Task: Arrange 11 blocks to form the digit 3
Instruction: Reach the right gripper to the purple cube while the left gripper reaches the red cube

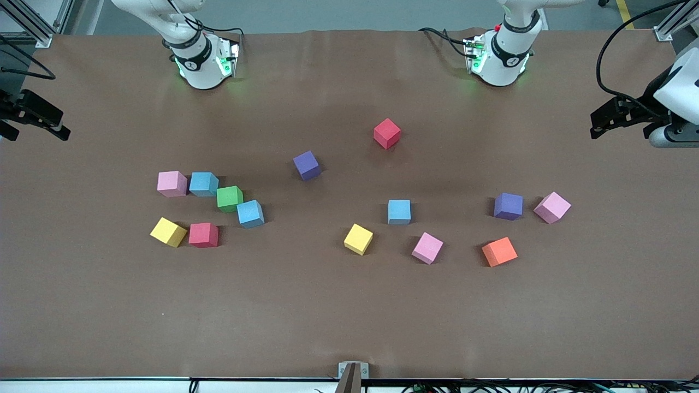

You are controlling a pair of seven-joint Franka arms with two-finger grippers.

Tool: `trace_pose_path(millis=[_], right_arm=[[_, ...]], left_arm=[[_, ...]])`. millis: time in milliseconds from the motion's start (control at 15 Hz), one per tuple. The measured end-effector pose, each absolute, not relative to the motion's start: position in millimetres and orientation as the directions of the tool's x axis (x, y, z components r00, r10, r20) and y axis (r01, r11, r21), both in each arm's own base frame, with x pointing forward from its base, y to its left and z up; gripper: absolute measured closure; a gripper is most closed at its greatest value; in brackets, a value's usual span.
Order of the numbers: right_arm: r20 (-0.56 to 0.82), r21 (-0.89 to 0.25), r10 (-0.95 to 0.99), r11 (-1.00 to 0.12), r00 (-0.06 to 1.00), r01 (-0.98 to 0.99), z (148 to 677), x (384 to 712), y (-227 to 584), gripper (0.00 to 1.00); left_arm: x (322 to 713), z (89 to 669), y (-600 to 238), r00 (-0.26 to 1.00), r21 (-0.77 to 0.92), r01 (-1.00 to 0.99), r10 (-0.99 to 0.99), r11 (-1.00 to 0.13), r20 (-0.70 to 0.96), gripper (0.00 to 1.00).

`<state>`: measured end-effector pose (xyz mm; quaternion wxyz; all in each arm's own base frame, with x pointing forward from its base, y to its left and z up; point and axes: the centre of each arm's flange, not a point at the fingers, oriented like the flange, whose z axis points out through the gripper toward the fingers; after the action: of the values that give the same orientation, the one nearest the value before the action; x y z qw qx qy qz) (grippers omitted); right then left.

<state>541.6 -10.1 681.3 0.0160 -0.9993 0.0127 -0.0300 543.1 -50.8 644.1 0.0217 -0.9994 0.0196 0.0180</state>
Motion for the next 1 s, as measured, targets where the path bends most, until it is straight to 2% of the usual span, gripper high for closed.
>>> trace_pose_path(millis=[333,599,798,998], right_arm=[[0.060,-0.033,-0.026,-0.999,0.998,-0.024,681,542,-10,0.00],[0.060,-0.033,-0.024,-0.999,0.998,-0.023,681,542,-9,0.00],[0.054,-0.036,0.012,-0.999,0.998,0.013,679,543,10,0.00],[0.019,-0.037,0.096,-0.995,0.995,0.097,660,550,58,0.00]], left_arm=[[546,639,-50,0.998,-0.042,-0.040,-0.038,-0.998,-0.047,0.00],[565,601,-67,0.992,-0.044,-0.074,-0.069,-0.996,-0.105,0.00],[584,562,-121,0.983,-0.035,-0.152,-0.147,-0.988,-0.113,0.00],[592,510,-200,0.985,-0.038,-0.130,-0.125,-0.991,-0.115,0.00]])
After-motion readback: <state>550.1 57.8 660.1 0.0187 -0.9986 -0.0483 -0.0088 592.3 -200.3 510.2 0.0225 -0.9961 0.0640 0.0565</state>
